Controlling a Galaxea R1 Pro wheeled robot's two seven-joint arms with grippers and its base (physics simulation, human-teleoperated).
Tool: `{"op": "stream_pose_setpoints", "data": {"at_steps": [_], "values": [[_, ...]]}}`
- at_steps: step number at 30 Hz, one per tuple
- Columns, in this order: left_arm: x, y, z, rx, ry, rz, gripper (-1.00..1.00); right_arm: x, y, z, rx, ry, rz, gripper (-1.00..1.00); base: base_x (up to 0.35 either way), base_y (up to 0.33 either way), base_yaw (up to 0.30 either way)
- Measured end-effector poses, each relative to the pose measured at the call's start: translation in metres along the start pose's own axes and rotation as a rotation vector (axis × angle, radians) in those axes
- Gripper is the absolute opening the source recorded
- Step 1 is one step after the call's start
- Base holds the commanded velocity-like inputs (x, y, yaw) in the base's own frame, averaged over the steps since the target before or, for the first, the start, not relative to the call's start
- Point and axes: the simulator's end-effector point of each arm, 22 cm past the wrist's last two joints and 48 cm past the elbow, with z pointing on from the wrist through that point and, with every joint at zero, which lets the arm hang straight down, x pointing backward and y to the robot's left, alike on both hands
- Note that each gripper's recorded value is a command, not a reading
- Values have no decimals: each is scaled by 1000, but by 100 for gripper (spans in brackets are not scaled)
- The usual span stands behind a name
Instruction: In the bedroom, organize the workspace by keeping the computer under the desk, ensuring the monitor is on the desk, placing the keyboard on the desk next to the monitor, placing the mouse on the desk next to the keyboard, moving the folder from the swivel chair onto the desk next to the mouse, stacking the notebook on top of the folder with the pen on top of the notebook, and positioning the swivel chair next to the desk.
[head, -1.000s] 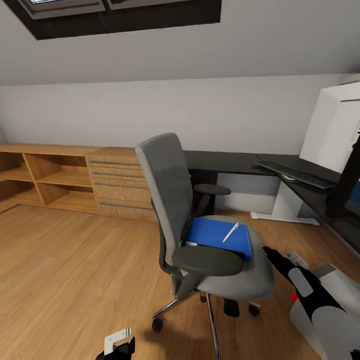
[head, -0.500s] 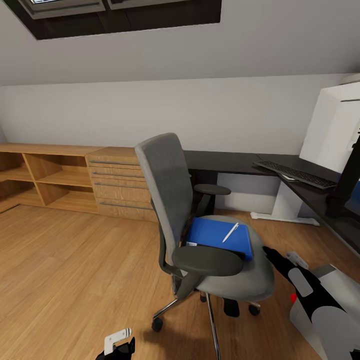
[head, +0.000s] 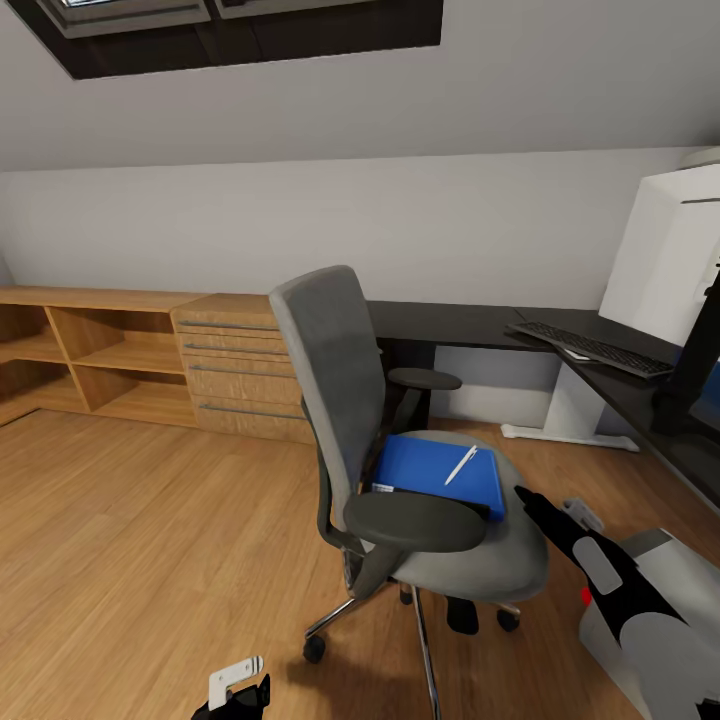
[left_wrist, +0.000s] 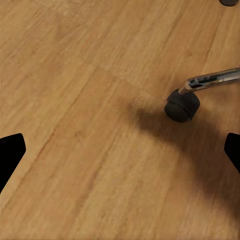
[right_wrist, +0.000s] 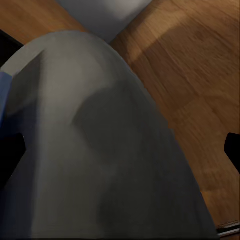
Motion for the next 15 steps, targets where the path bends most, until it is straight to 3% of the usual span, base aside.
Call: {"op": "stream_pose_setpoints", "data": {"at_steps": [15], "values": [[0,0,0,0,0,1,100,2,3,0,-7,1,5,100,0,0,14]]}}
